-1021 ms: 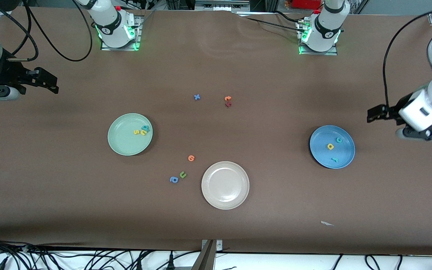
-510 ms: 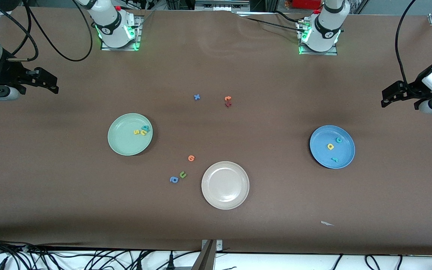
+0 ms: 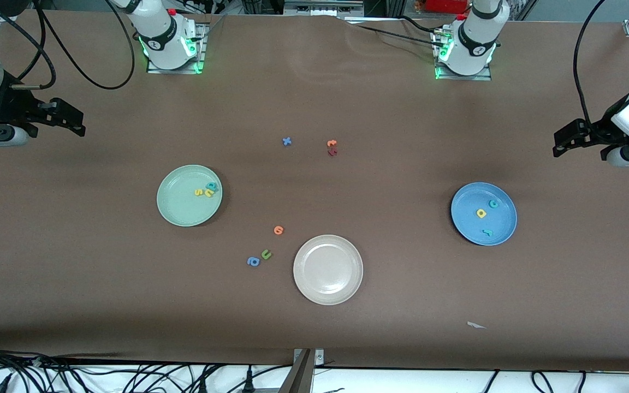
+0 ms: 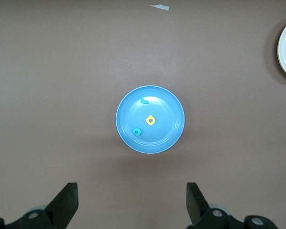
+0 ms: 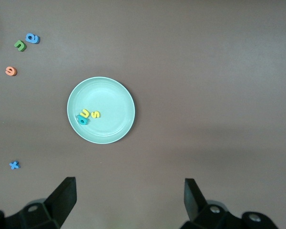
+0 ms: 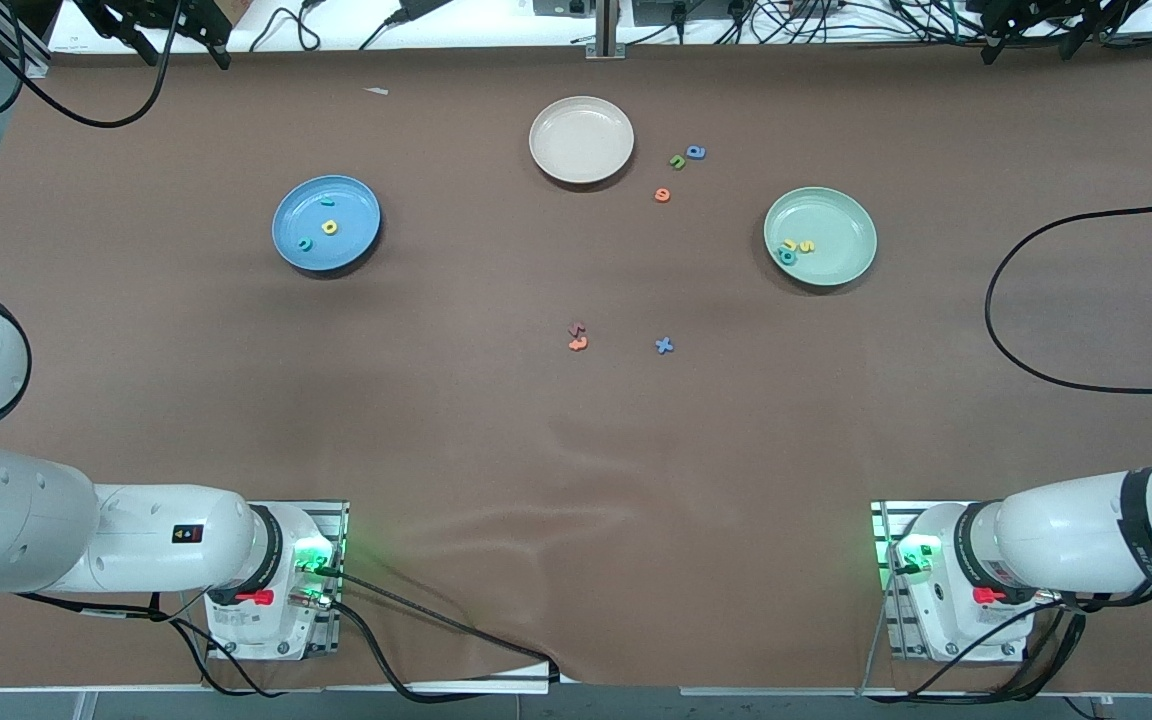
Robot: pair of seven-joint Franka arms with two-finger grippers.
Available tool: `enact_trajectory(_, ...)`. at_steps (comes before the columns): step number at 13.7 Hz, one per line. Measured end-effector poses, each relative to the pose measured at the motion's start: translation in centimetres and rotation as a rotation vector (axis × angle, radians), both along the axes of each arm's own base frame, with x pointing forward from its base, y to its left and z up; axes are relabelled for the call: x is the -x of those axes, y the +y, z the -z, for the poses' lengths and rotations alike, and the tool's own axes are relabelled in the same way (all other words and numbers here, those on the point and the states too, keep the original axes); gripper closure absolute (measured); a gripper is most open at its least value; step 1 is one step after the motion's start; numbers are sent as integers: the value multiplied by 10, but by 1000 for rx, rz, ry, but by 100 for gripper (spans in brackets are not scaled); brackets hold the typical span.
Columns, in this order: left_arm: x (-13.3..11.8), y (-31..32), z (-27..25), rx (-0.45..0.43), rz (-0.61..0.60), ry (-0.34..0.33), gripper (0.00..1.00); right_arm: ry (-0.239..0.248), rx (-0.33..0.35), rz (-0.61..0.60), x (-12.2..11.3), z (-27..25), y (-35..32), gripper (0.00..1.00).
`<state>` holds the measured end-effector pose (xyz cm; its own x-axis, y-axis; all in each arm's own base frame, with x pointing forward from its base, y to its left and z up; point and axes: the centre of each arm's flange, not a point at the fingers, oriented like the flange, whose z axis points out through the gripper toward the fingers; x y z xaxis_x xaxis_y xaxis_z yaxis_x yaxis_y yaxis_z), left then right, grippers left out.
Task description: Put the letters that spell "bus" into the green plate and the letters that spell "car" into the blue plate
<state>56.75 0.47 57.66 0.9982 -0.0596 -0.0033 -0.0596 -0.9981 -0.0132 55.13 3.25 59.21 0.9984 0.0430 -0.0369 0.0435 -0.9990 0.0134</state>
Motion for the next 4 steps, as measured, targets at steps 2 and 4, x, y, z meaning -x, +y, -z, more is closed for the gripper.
enact_trajectory(2,0,1,0,0,-3,0,0,0,0,0,0,0,0,0)
enact_trajectory(4,0,4,0,0,-7,-2,0,0,0,0,0,0,0,0)
